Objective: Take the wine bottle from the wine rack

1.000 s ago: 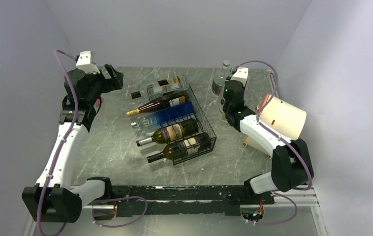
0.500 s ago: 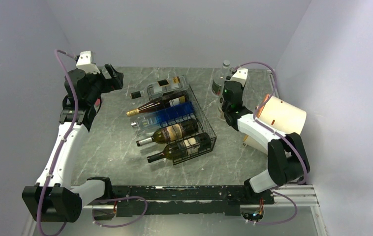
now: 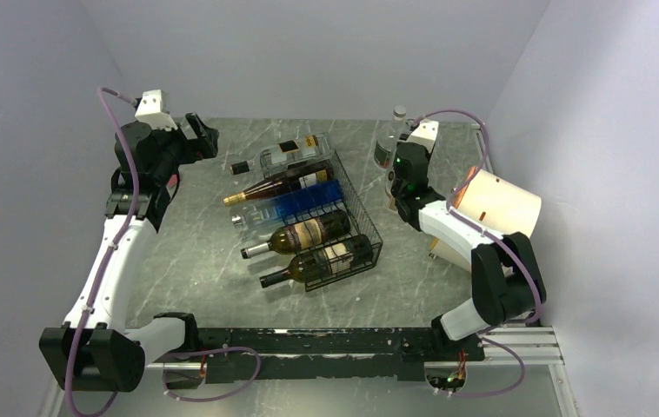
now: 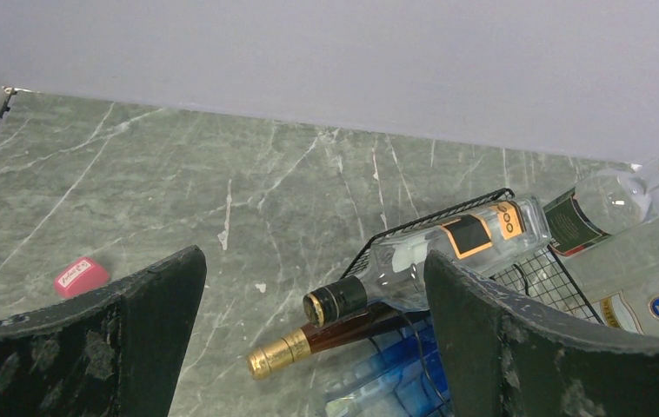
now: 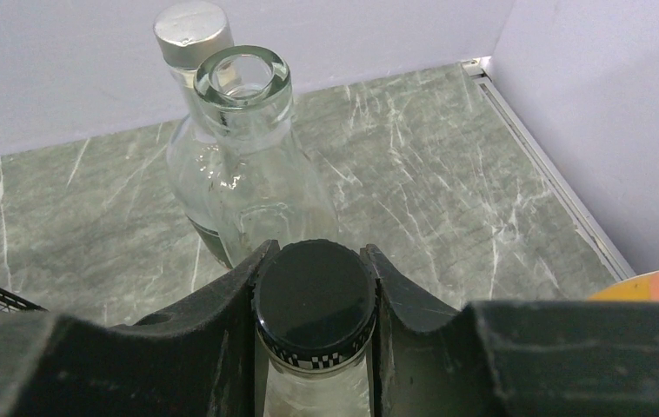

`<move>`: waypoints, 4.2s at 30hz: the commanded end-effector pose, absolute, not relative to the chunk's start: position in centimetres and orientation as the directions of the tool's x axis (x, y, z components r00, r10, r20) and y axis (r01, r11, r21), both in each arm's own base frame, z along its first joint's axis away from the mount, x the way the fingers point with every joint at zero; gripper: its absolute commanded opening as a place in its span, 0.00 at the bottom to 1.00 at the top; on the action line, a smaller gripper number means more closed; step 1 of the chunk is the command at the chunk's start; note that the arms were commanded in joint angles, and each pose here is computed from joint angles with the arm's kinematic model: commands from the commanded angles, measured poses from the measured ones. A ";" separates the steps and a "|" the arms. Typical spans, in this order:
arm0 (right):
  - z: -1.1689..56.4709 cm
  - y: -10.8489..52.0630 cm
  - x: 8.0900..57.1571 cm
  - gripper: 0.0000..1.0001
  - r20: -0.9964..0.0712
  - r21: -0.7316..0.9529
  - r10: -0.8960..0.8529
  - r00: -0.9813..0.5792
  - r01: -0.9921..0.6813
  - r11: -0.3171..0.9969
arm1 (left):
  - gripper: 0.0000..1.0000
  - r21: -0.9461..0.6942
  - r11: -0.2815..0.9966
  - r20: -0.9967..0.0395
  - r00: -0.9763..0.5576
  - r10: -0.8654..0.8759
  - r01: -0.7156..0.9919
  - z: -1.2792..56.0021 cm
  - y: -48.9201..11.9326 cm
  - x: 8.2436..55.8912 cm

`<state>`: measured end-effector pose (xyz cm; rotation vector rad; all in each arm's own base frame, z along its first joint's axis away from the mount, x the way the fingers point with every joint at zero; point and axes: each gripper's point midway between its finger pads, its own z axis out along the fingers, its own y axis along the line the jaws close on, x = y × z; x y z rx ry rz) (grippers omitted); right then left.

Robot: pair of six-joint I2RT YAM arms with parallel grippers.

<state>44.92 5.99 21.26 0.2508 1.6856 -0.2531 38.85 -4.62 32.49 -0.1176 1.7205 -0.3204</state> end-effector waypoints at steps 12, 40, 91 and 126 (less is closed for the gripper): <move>28.5 7.4 41.9 0.99 -0.994 0.077 0.087 -0.065 0.148 0.986 | 0.99 -0.313 0.931 -0.939 -0.206 -0.274 0.189 32.4 -6.9 39.4; 30.3 36.7 31.1 1.00 -0.884 -0.443 -0.387 0.262 -0.735 0.514 | 0.99 -0.291 0.945 -0.945 -0.198 -0.260 0.147 32.9 -6.3 39.1; 19.6 50.3 44.4 0.38 -0.266 -0.961 -0.775 0.574 -0.221 0.166 | 0.99 -0.272 0.962 -0.957 -0.109 -0.269 0.008 34.8 -2.1 38.2; 39.4 36.4 37.1 0.00 -0.841 -0.512 -0.345 0.417 -0.407 0.756 | 0.99 -0.321 0.944 -0.936 -0.178 -0.304 0.073 33.2 -3.4 39.3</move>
